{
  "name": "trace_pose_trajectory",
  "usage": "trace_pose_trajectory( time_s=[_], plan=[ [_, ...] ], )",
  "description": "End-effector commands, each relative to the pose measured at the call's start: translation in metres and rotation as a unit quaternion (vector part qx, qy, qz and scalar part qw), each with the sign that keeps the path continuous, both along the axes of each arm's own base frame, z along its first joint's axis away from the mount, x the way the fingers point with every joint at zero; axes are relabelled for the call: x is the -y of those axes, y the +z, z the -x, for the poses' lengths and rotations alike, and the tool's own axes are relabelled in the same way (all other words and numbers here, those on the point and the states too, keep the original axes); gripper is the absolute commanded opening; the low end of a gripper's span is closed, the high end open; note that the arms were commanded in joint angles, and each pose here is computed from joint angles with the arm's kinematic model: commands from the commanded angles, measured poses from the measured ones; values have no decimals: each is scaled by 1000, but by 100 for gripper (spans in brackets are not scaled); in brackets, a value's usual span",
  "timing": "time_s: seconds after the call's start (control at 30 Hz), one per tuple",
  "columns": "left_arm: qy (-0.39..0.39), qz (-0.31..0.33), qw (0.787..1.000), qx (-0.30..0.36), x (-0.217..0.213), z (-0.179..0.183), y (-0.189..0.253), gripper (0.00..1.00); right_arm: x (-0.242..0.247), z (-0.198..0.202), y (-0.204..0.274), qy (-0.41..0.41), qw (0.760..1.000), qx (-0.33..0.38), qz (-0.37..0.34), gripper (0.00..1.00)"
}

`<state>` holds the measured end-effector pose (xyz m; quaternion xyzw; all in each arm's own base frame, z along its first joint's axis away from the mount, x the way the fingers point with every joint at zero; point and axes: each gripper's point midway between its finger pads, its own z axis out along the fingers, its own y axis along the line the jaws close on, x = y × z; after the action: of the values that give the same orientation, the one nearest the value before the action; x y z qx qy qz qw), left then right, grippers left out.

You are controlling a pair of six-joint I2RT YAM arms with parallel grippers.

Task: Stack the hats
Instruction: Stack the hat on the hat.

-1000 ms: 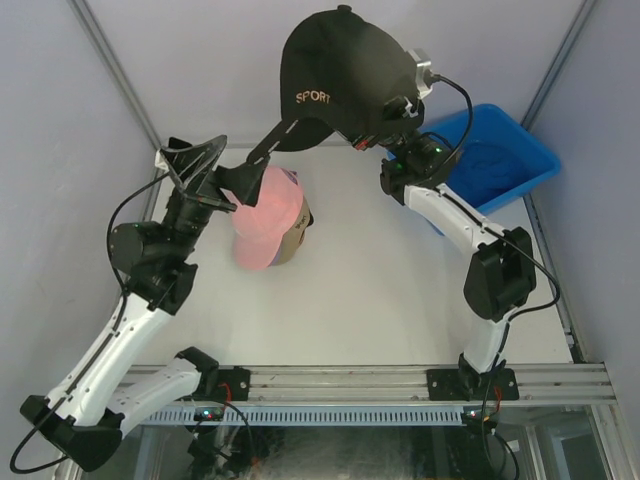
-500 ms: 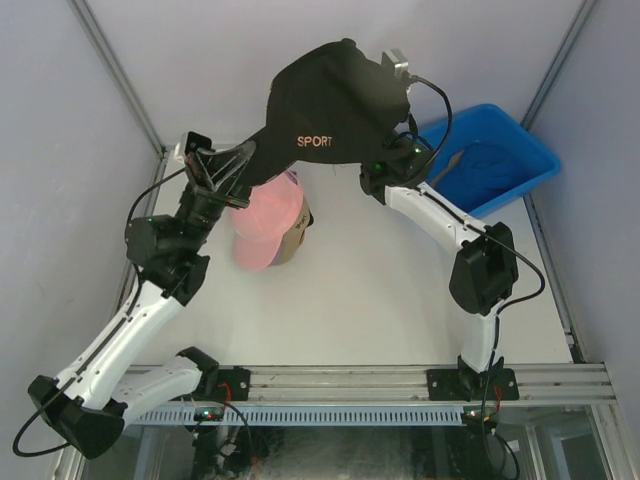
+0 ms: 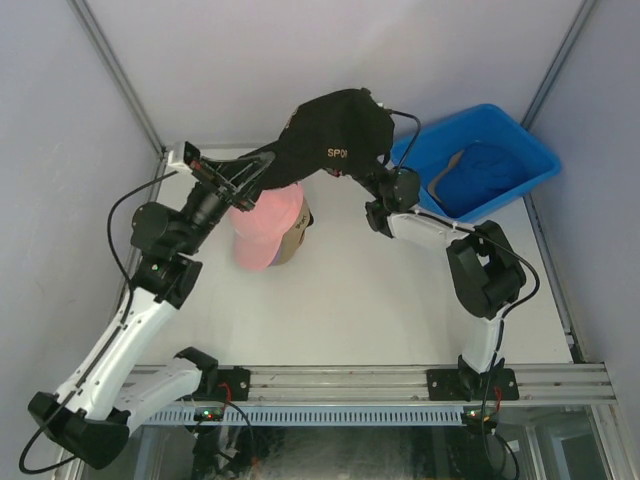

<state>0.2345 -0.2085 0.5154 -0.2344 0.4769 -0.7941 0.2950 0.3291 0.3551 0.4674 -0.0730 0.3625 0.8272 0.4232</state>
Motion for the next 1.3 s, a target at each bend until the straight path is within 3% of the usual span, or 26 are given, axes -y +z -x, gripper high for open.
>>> trace_pose_trajectory(
  time_s=[0.0,0.07,0.17,0.37,0.47,0.53,0.73,0.83,0.93,1.17,1.27],
  plan=[
    [205,-47,971,112,-56,-3,25,0,38,8,24,14,999,-22,-44,32],
    [233,-56,964,116,-62,-8,23,0,40,4,18,16,998,-41,-45,35],
    [269,-65,953,121,-71,-13,24,0,41,-3,8,17,996,-70,-49,48],
    [295,-90,943,125,-72,-26,20,0,43,-18,4,16,993,-96,-66,53],
    [315,-94,938,113,-77,-34,13,0,40,-15,6,26,994,-90,-59,60],
    [328,-97,934,105,-81,-39,10,0,35,-3,5,29,996,-69,-36,97],
    [349,-94,929,77,-86,-51,11,0,1,16,-25,-32,993,-38,107,100],
    [349,-101,929,69,-85,-54,14,0,-12,10,-54,-133,963,-12,235,100],
    [342,-102,932,59,-83,-56,11,0,-20,2,-75,-212,924,10,319,100],
    [314,-57,947,24,-79,-51,3,0,-12,-35,-110,-355,841,-3,409,100],
    [304,-35,952,18,-78,-46,6,0,1,-48,-111,-436,793,-12,425,100]
  ],
)
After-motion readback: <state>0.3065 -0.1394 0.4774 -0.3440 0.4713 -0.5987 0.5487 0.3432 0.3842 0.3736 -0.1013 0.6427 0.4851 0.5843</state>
